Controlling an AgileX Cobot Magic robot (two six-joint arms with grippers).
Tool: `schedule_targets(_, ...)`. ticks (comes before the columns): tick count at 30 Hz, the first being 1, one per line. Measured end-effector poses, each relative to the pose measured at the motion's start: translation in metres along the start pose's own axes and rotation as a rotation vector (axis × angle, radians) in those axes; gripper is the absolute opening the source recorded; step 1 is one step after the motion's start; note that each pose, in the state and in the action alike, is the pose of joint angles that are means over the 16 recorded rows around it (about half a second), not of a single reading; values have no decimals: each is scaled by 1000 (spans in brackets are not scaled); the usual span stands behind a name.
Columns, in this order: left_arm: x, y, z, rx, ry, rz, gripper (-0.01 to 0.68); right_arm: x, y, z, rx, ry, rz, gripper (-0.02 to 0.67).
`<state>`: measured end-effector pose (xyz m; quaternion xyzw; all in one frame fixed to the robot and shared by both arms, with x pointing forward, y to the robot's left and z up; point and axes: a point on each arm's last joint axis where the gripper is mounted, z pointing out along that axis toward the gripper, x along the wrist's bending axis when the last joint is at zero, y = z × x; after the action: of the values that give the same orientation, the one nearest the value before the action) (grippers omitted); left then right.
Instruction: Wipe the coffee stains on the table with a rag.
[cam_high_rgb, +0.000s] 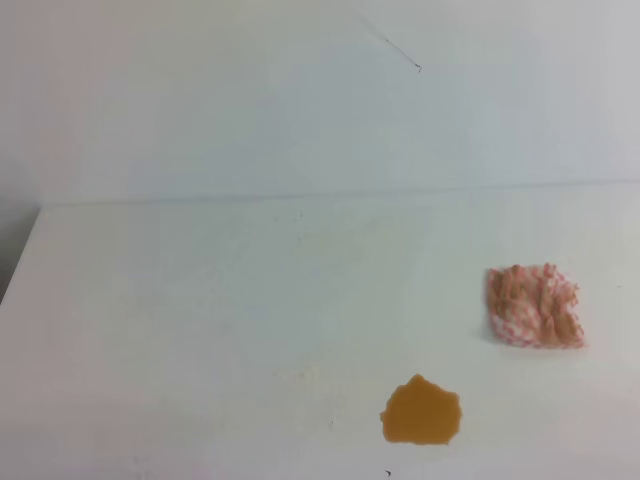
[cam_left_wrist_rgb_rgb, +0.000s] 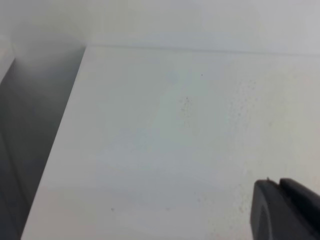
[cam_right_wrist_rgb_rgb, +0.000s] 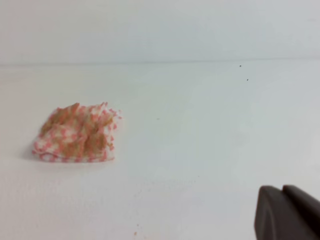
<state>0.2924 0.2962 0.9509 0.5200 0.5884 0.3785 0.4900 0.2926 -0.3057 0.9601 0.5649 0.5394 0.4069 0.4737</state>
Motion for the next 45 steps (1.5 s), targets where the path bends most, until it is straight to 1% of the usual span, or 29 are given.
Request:
schedule_targets(13, -1, 4, -1, -4, -2, -1, -1, 0, 0, 0, 0, 0, 0, -3)
schedule_targets(26, 0, 2, -1, -3, -1, 0, 0, 0, 0, 0, 0, 0, -1, -3)
schedule_targets(41, 0, -1, 0, 0, 0, 0, 0, -1, 0, 0, -2, -15, -46, -3)
schedule_targets(45, 0, 2, 0, 0, -1, 0, -1, -1, 0, 0, -2, -16, -50, -3)
